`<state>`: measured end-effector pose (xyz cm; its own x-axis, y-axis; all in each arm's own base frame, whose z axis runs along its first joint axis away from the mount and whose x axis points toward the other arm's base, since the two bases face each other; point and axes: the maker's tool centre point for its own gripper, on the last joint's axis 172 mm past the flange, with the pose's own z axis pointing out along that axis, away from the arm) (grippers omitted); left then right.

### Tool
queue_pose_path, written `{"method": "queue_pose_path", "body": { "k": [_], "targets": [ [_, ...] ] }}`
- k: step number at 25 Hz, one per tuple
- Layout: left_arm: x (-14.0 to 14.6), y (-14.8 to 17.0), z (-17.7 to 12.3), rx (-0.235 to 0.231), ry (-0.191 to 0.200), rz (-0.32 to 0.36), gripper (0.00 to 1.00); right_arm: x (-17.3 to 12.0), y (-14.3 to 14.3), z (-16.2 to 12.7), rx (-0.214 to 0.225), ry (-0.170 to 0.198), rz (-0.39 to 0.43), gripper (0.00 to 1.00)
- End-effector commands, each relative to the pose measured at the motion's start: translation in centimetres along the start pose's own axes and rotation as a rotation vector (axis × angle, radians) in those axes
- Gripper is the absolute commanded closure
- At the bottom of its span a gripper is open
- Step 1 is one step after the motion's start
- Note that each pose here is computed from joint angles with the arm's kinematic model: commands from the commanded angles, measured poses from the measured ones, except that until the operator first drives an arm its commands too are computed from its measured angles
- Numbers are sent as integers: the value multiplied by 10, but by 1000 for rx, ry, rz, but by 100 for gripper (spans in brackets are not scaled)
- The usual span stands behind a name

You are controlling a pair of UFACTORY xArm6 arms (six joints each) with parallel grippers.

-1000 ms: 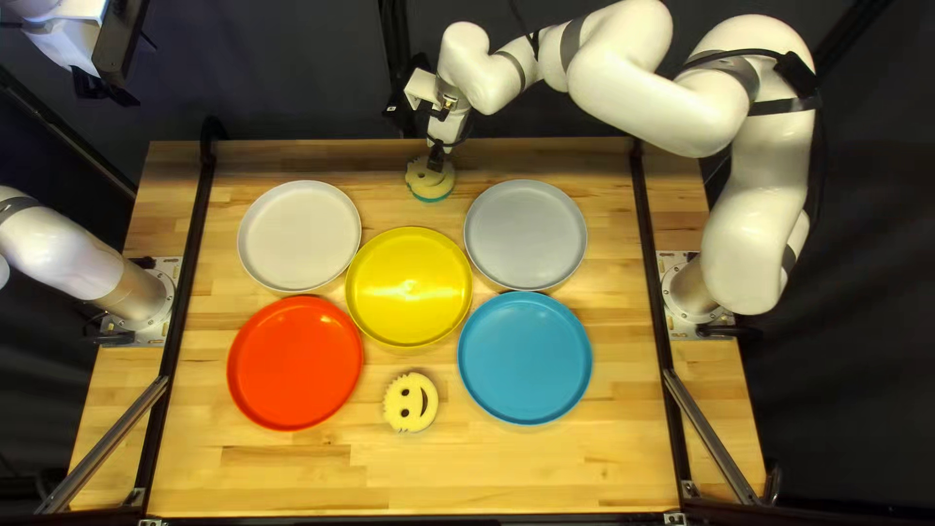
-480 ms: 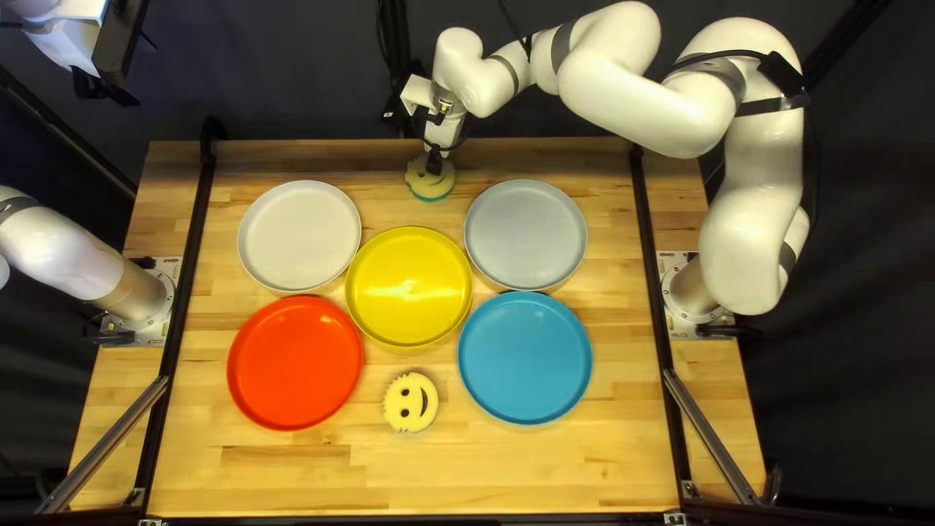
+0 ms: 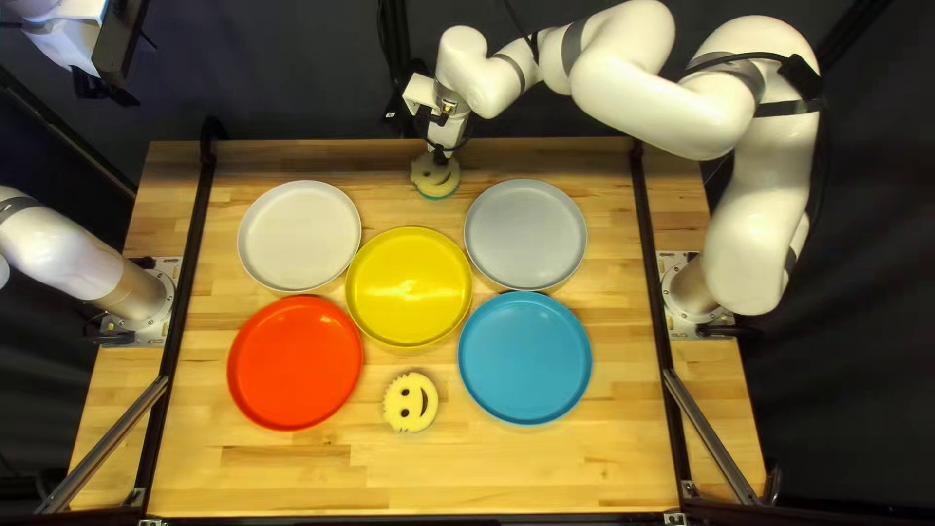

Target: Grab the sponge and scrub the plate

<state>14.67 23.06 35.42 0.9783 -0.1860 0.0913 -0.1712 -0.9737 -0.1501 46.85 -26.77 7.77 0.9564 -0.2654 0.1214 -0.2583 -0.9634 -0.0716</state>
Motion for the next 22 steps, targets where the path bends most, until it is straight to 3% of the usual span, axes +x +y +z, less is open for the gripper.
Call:
{"method": "queue_pose_path", "body": {
  "k": [1,7,15,22],
  "targets": [
    [0,0,0,0,0,0,0,-27,-5,-20,-16,-18,-37,100],
    [0,0,0,0,0,0,0,-59,-26,-30,-50,-38,-87,100],
    [0,0,0,0,0,0,0,-86,-48,-7,-92,-38,-122,100],
    [0,0,0,0,0,0,0,-109,-62,-5,-130,-42,-130,100]
  ]
}}
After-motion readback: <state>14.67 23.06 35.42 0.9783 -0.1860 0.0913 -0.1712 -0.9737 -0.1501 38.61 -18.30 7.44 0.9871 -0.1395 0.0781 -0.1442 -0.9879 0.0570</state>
